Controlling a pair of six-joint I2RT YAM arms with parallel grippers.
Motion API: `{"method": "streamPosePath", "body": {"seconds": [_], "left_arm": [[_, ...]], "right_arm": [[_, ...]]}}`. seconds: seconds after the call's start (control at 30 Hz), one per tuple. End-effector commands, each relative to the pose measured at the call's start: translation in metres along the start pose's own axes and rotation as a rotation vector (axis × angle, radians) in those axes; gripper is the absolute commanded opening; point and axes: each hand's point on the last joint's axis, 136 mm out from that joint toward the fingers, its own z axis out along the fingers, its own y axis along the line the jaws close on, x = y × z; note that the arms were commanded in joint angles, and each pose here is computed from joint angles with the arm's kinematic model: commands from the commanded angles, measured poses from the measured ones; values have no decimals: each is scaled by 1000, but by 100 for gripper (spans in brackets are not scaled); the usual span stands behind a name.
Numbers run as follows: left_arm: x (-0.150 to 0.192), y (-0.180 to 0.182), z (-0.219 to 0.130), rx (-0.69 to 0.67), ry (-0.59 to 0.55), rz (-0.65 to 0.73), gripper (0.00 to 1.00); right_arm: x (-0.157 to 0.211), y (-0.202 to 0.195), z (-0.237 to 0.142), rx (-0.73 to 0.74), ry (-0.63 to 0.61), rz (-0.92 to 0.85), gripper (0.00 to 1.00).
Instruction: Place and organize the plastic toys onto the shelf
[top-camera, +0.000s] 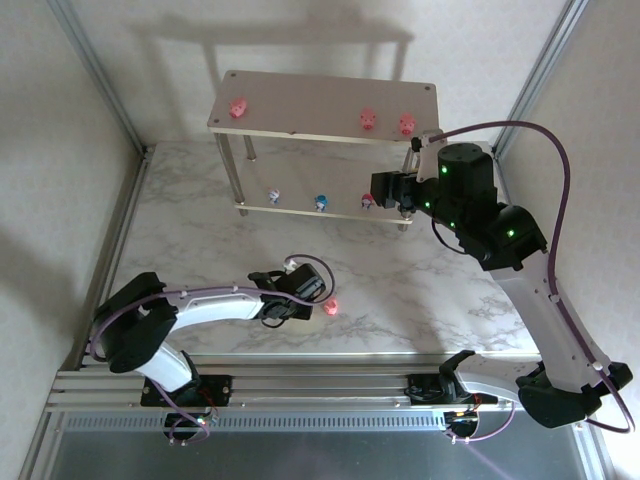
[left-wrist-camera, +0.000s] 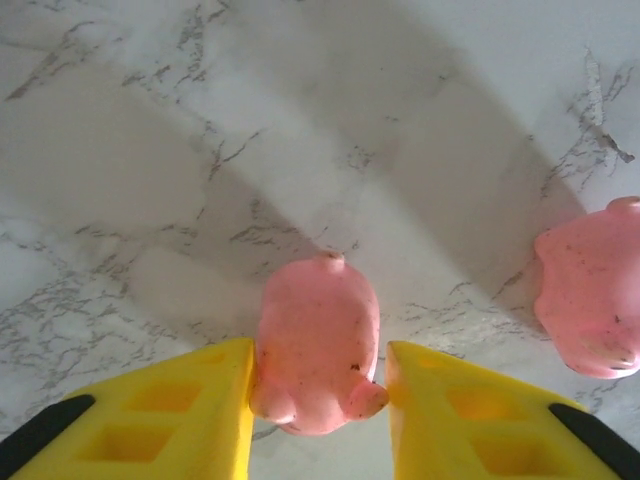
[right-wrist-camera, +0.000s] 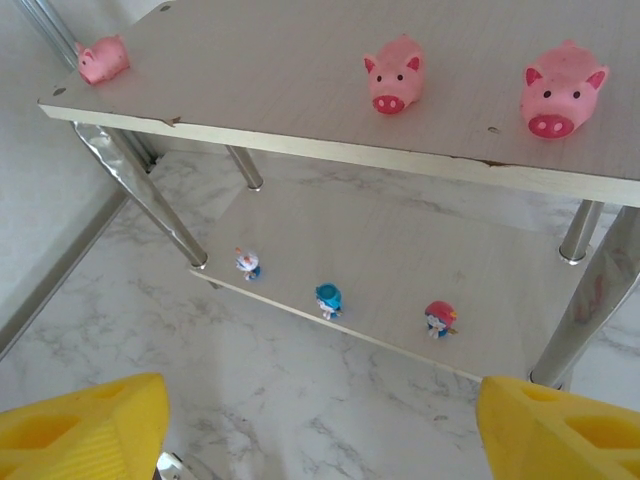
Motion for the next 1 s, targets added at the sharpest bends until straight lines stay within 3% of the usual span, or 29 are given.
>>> {"method": "streamPosePath", "body": {"seconds": [0.0, 0.17, 0.27, 0.37, 0.5, 0.77, 0.87, 0.97], "left_arm": [[7, 7, 4, -41, 36, 36, 33], [13, 8, 6, -23, 61, 47, 19], [8, 9, 1, -22, 37, 53, 5], [-19, 8, -20, -4, -32, 34, 4], [-97, 2, -86, 57, -193, 11, 5], [-283, 24, -262, 110, -640, 31, 8], [-329, 39, -297, 90, -738, 33, 8], [-360, 48, -307, 92, -776, 29, 9]], "right_arm": [[-4, 0, -4, 2, -29, -14, 82], [-3, 0, -3, 6, -28, -13, 82], [-4, -1, -3, 11, -35, -11, 82], [-5, -2, -3, 17, -38, -11, 82], [-8, -1, -2, 12, -44, -12, 81], [-10, 7, 18, -13, -13, -10, 80], [-16, 10, 20, -23, -24, -10, 80], [-20, 12, 22, -28, -28, -13, 80]]}}
